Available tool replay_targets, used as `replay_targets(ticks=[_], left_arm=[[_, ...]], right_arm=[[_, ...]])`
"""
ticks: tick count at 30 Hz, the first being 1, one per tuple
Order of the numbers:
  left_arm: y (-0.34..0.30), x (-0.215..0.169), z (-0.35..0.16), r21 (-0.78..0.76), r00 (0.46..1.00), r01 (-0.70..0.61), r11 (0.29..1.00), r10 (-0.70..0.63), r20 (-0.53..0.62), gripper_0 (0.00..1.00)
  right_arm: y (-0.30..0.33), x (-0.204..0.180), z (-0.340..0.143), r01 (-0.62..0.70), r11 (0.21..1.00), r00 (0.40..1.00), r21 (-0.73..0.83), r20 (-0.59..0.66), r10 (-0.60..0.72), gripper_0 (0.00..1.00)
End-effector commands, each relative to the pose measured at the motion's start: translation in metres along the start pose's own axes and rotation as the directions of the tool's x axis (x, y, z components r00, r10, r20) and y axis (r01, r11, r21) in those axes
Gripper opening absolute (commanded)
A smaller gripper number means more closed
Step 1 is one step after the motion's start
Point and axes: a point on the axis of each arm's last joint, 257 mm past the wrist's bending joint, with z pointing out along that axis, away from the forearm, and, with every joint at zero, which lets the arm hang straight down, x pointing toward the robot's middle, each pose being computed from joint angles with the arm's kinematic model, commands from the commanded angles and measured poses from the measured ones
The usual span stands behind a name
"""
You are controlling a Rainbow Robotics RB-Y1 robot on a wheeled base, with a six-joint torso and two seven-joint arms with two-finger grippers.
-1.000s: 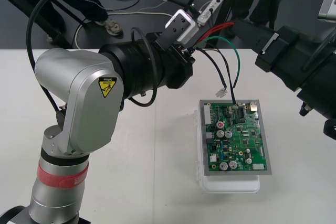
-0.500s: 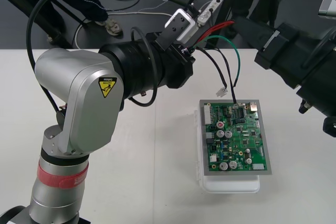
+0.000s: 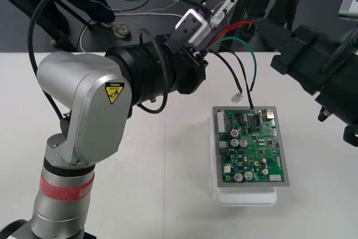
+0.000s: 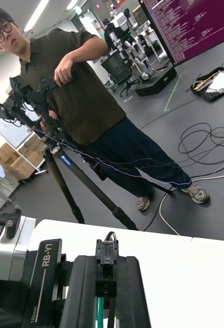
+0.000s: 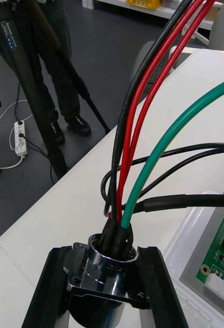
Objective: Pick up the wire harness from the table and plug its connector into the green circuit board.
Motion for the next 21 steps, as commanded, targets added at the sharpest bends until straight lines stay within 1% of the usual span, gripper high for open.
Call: replay_targets(ticks=[1, 9, 10, 11, 12, 13, 21], left_arm=[[-0.0052, -0.0482, -0.0004, -0.005, 0.993, 0.036, 0.999, -0.035, 0.114, 0.0], [-0.0052, -0.0482, -0.0004, -0.005, 0.993, 0.038, 0.999, -0.037, 0.114, 0.0], [-0.0046, -0.0481, -0.0006, -0.006, 0.993, 0.039, 0.999, -0.038, 0.114, 0.06], [-0.0046, -0.0481, -0.0006, -0.006, 0.993, 0.037, 0.999, -0.036, 0.114, 0.21], [-0.0042, -0.0477, -0.0006, -0.007, 0.993, 0.036, 0.999, -0.035, 0.113, 0.66], [-0.0049, -0.0478, -0.0005, -0.006, 0.993, 0.037, 0.999, -0.036, 0.113, 1.0], [-0.0022, -0.0496, -0.0011, -0.013, 0.992, 0.037, 0.999, -0.035, 0.122, 1.0]], right_arm=[[0.0127, -0.0047, 0.0048, -0.019, 0.999, 1.0, -0.03, 0.014, 0.019, 0.0], [0.0138, -0.0052, 0.005, -0.017, 0.999, 1.0, -0.034, 0.017, 0.017, 0.0], [0.015, -0.0053, 0.0049, -0.015, 0.999, 1.0, -0.037, 0.018, 0.016, 0.0], [0.0155, -0.0055, 0.0049, -0.015, 0.999, 1.0, -0.039, 0.019, 0.015, 0.0], [0.0151, -0.0056, 0.005, -0.013, 0.999, 1.0, -0.039, 0.019, 0.014, 0.0], [0.0151, -0.0058, 0.005, -0.01, 0.999, 1.0, -0.039, 0.02, 0.011, 0.0], [0.017, -0.0066, 0.0047, 0.012, 0.999, 1.0, -0.046, 0.025, -0.011, 0.0]])
